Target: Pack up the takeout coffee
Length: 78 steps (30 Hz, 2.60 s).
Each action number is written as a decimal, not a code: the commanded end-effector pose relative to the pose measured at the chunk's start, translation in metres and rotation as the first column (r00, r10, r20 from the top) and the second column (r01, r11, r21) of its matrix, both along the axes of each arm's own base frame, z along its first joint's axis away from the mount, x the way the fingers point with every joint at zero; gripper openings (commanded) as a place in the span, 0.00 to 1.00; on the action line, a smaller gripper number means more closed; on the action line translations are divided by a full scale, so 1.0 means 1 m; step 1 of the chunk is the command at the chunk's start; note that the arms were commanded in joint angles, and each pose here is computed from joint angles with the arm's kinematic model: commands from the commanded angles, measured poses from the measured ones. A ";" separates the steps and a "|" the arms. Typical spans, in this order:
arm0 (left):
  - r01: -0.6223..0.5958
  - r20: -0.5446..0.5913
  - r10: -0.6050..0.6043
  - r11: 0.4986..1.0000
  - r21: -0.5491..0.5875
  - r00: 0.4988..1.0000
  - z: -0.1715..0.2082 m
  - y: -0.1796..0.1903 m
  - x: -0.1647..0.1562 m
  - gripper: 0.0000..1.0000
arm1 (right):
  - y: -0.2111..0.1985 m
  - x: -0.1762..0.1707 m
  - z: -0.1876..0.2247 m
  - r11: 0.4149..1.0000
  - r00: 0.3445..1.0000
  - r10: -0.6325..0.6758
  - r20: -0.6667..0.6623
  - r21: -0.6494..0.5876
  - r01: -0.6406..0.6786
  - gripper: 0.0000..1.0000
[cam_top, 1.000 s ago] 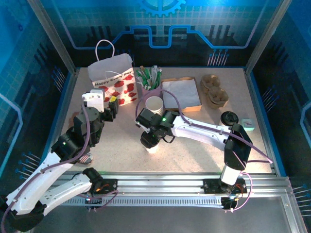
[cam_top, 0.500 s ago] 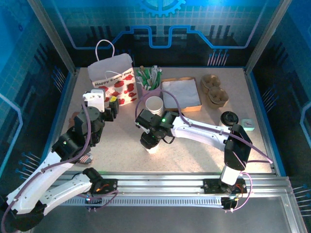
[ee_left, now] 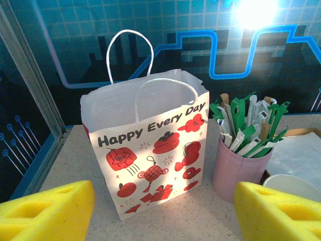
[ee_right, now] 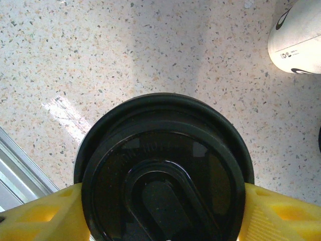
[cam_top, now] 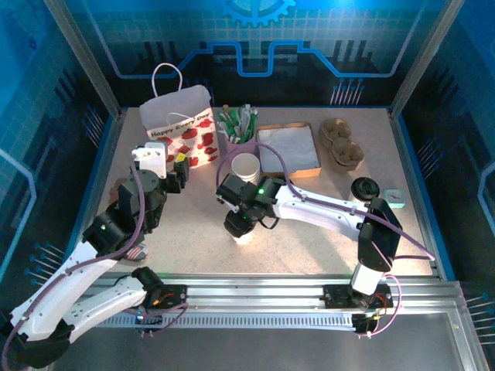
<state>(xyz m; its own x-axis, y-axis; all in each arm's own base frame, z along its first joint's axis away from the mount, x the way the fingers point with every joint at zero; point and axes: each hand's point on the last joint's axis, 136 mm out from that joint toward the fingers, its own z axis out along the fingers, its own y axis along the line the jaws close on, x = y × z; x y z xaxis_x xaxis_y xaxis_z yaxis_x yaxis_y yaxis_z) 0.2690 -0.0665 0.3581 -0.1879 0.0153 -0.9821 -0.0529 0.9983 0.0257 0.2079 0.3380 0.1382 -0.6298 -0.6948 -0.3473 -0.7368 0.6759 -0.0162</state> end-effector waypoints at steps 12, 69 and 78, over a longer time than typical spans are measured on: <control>-0.033 0.011 0.033 0.999 0.010 0.999 0.000 0.007 0.001 0.74 | 0.001 -0.013 0.001 1.000 1.000 0.008 -0.029 0.006 -0.008 0.67; -0.027 0.002 0.027 1.000 0.013 1.000 -0.001 0.005 0.002 0.74 | 0.013 -0.009 0.025 0.998 1.000 0.005 0.014 0.057 -0.005 0.68; -0.026 0.004 0.026 1.000 0.013 1.000 -0.001 0.005 0.002 0.74 | 0.002 -0.006 0.010 1.000 1.000 -0.007 0.014 -0.024 0.007 0.68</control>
